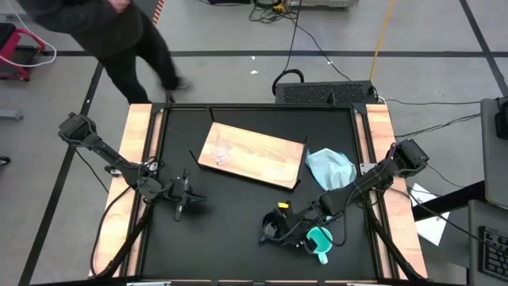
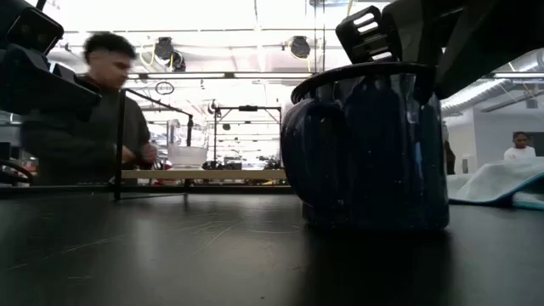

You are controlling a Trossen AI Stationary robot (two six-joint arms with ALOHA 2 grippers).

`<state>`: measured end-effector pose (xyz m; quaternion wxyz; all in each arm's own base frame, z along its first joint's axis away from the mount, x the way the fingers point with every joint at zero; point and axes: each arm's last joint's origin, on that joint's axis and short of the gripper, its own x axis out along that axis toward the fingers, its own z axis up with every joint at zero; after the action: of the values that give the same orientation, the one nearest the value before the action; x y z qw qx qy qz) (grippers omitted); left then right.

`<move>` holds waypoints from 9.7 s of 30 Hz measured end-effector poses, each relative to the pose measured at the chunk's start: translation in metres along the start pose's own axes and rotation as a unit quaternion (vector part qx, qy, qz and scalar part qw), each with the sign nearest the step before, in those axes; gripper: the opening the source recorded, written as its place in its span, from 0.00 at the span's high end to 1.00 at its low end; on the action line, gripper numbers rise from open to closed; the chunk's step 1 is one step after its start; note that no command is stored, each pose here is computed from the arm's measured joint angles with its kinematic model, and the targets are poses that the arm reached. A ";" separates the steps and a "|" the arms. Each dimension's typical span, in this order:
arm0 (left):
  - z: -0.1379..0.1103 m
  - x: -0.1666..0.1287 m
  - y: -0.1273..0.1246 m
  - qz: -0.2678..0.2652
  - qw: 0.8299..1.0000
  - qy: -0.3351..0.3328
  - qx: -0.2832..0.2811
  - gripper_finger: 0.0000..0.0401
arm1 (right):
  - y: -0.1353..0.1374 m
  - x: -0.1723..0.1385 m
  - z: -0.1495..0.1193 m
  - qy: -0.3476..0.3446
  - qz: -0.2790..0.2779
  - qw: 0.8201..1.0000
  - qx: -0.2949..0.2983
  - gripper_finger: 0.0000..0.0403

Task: Stack small to large cups/mugs on shelf
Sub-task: Put the dark blue mug on the shelf, then put the light blue mug on the shelf

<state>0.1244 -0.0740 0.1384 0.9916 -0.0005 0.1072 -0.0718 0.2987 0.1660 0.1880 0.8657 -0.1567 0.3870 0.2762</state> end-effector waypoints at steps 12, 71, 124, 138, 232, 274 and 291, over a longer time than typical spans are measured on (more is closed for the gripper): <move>0.000 0.000 0.000 0.000 1.000 0.000 0.000 0.91 | 0.000 -0.002 0.004 -0.018 -0.004 0.999 -0.036 0.97; -0.004 0.000 0.001 0.003 1.000 0.016 0.018 0.91 | 0.001 -0.117 -0.041 -0.214 -0.141 0.964 -0.066 0.98; -0.010 -0.001 0.002 0.005 0.997 0.047 0.055 0.91 | -0.202 -0.129 -0.020 -0.019 -0.161 0.984 -0.079 0.98; -0.010 -0.001 0.001 0.001 0.997 0.050 0.065 0.91 | -0.214 -0.098 -0.034 -0.002 -0.111 0.987 -0.117 0.98; -0.010 -0.001 0.001 -0.009 0.997 0.047 0.062 0.91 | -0.154 -0.181 0.000 -0.146 -0.149 0.978 -0.030 0.99; -0.010 -0.001 0.001 -0.010 0.996 0.047 0.080 0.91 | 0.017 -0.131 -0.091 -0.229 -0.055 0.969 0.070 1.00; -0.010 -0.001 0.000 -0.022 0.996 0.050 0.071 0.91 | 0.034 -0.106 -0.071 -0.129 -0.052 0.985 0.105 1.00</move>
<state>0.1217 -0.0737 0.1285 0.9808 0.0715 0.1510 -0.1009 0.1789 0.1206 0.2202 0.9332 -0.0482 0.2902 0.2065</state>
